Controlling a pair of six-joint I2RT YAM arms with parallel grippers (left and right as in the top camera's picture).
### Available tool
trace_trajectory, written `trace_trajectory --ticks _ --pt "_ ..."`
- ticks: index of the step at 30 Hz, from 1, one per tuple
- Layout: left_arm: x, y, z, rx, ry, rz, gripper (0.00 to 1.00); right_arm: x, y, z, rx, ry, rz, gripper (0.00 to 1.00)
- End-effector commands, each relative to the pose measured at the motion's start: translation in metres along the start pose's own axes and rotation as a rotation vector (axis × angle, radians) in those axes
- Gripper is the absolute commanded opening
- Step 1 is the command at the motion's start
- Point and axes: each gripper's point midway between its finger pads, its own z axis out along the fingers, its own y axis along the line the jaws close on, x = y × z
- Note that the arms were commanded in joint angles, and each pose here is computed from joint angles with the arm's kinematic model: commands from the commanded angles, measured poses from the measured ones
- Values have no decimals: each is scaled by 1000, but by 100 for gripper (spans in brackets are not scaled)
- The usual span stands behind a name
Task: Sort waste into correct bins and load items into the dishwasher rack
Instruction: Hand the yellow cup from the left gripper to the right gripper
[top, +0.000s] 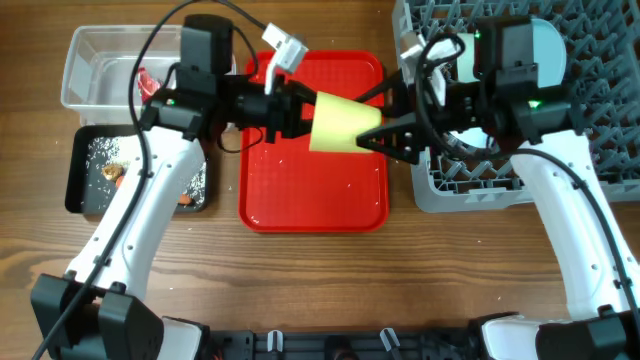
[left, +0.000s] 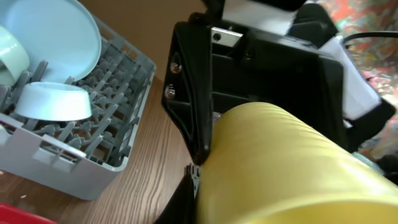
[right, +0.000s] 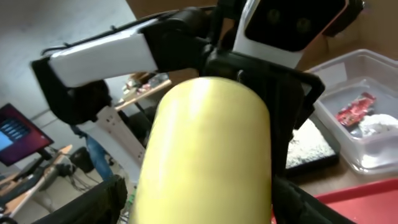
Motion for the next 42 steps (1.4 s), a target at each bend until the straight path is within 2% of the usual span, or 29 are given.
trace_trajectory --ticks 1,5,8,9,11,13,19,27,38,42 --pt "1 16 5 -76 7 10 4 4 0 13 -6 26 45 72" --pt "1 16 5 -77 7 10 4 4 -2 15 7 32 40 59" --pt "1 16 5 -75 6 13 4 5 -4 15 20 36 41 60" --pt "0 15 5 -69 5 14 4 7 -7 15 34 41 45 66" --pt "-2 7 5 -23 1 38 4 8 -9 14 44 45 45 88" --pt "-7 -2 5 25 -5 70 4 6 -9 14 44 42 31 93" --pt "-14 1 -8 19 -31 75 4 5 -14 14 70 45 10 83" --pt "-19 -4 -35 71 -68 72 4 9 -25 13 134 65 -15 81" --pt "-14 -12 -20 105 -38 75 4 -4 -17 14 79 29 -63 82" --pt "-14 -12 -20 105 -38 75 4 -4 -17 14 79 28 -65 78"
